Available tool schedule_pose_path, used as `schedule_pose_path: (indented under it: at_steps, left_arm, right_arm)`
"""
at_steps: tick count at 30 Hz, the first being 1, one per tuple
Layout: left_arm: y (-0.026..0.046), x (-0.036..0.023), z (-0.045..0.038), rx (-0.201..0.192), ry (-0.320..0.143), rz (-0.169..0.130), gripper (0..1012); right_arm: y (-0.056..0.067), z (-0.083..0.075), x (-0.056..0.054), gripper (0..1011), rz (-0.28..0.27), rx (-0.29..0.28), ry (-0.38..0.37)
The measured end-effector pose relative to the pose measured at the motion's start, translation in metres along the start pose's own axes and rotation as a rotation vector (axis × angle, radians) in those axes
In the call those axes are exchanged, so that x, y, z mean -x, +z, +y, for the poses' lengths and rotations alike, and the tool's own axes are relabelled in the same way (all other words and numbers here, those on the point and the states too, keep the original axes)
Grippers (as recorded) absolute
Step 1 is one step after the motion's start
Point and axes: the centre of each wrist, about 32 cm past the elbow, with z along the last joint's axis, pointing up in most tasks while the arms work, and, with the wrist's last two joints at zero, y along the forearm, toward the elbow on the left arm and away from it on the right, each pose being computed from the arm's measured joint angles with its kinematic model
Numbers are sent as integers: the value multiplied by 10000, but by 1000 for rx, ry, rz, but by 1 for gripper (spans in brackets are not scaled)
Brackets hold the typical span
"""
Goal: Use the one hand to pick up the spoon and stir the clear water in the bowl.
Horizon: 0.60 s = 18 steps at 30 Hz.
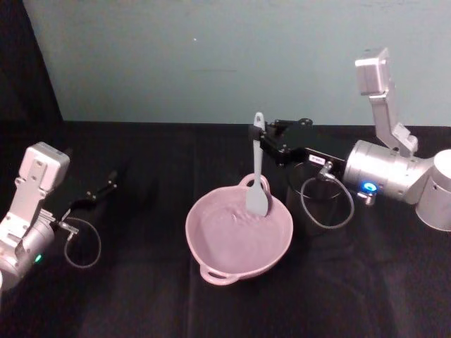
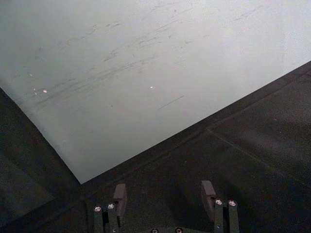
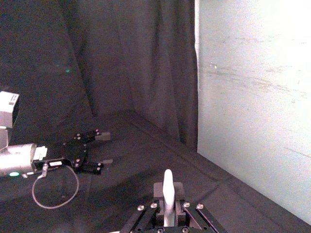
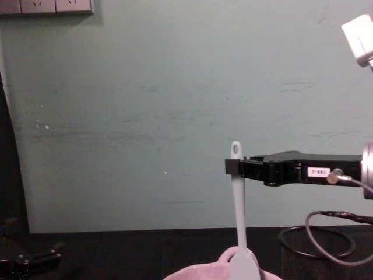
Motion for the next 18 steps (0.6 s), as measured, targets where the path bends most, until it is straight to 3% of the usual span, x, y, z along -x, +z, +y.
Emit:
schedule_pose_path:
  at_steps: [7,11,18]
  left_arm:
    - [0,0,0,0,0,0,1005]
    - [0,0,0,0,0,0,1005]
    - [0,0,0,0,0,0,1005]
  right_arm:
    - [21,-58,134,134,-13,14,32]
    - [16,5,270,134,-11,17,89]
    - [-18,150,389,134,20,-11,154]
